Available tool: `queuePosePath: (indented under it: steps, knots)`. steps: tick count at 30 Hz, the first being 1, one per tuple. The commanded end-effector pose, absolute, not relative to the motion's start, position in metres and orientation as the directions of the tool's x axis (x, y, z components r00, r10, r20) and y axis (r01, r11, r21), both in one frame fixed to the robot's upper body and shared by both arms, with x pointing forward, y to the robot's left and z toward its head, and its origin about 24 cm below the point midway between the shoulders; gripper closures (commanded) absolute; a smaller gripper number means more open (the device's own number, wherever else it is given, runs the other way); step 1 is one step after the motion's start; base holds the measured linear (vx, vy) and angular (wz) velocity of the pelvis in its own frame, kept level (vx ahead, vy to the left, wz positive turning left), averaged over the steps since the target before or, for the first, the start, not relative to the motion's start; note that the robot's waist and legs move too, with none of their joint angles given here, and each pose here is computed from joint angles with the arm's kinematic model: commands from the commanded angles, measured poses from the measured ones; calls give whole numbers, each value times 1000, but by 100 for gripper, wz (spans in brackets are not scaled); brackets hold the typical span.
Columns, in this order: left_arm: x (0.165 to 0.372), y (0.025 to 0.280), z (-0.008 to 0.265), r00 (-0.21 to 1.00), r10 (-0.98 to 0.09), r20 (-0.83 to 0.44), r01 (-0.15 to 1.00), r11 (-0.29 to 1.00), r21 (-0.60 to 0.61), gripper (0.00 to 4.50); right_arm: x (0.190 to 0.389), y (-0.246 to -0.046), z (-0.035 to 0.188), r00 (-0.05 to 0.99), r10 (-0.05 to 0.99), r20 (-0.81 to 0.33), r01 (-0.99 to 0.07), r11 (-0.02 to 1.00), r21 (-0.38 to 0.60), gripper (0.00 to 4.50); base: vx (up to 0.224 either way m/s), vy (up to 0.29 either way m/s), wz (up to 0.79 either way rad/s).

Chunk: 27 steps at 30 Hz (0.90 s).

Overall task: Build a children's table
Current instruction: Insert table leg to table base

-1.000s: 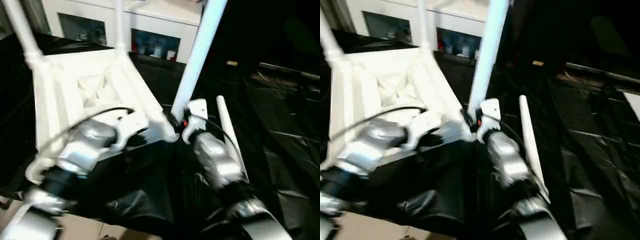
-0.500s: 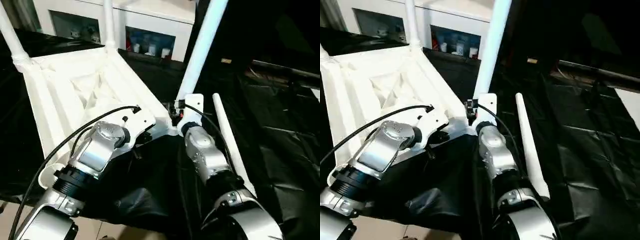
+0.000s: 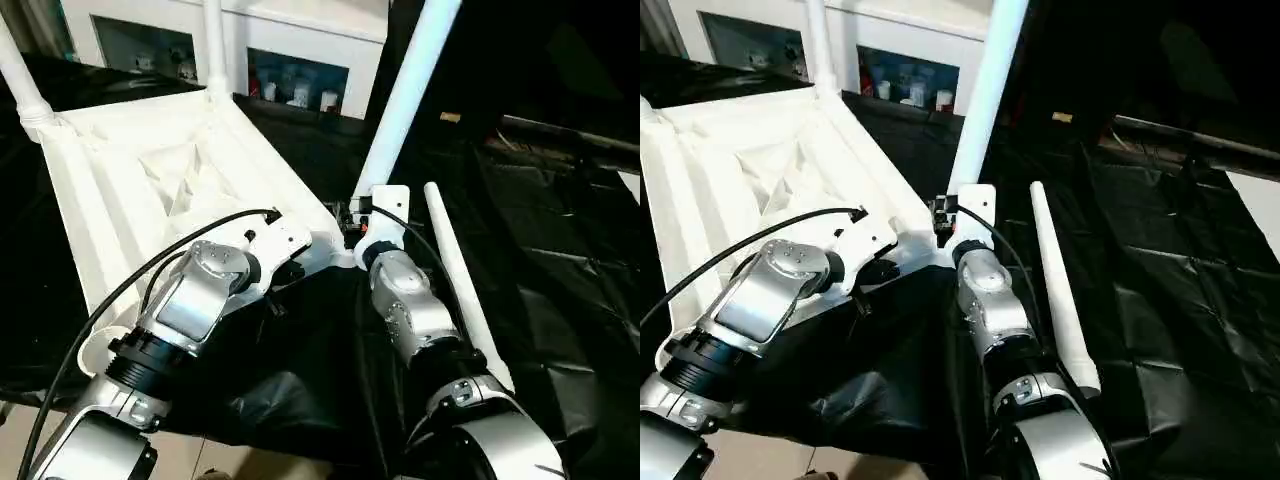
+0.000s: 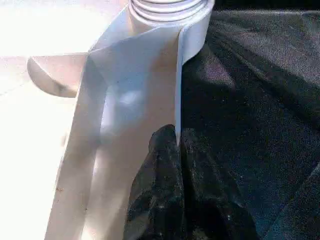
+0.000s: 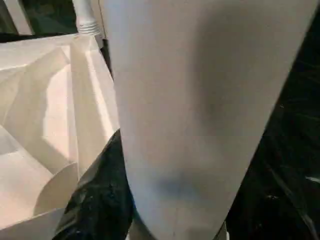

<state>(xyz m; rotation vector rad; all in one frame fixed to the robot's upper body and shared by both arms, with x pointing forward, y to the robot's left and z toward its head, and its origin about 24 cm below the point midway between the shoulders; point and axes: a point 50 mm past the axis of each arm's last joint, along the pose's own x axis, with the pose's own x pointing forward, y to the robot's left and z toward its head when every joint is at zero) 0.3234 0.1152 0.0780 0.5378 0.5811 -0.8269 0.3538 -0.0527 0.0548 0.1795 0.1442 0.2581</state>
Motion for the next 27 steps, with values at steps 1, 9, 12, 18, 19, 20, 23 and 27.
queuePosePath:
  steps: [1, 9, 12, 18, 19, 20, 23, 27]
  knots:
    - [317, 116, 56, 498, -479, -722, 799, 577, 169, 450, 337, -49, 18, 916, 296, -269, -227, 939, 260, 185, 0, 0, 0]
    - [318, 117, 58, 505, -485, -714, 799, 575, 174, 450, 341, -46, 35, 925, 346, -155, -290, 910, 297, 115, 0, 0, 0]
    - [320, 118, 59, 507, -487, -711, 799, 574, 177, 450, 344, -49, 43, 928, 358, -99, -315, 900, 301, 95, 21, -8, 2]
    - [320, 119, 62, 495, -511, -703, 814, 555, 170, 450, 345, -53, 57, 907, 422, 5, -404, 864, 301, 41, 11, 0, 0]
    - [319, 119, 62, 492, -516, -701, 817, 552, 167, 450, 344, -54, 58, 901, 433, 15, -418, 860, 293, 41, 0, 0, 0]
    - [318, 119, 63, 483, -532, -695, 827, 537, 163, 450, 344, -56, 60, 891, 453, 30, -443, 853, 278, 41, 0, 0, 0]
    - [317, 120, 64, 469, -552, -690, 842, 515, 160, 450, 342, -61, 62, 875, 482, 45, -478, 845, 241, 41, 0, 0, 0]
    - [309, 125, 65, 415, -610, -675, 885, 442, 145, 450, 335, -78, 66, 787, 614, 53, -614, 773, 162, 41, 0, 0, 0]
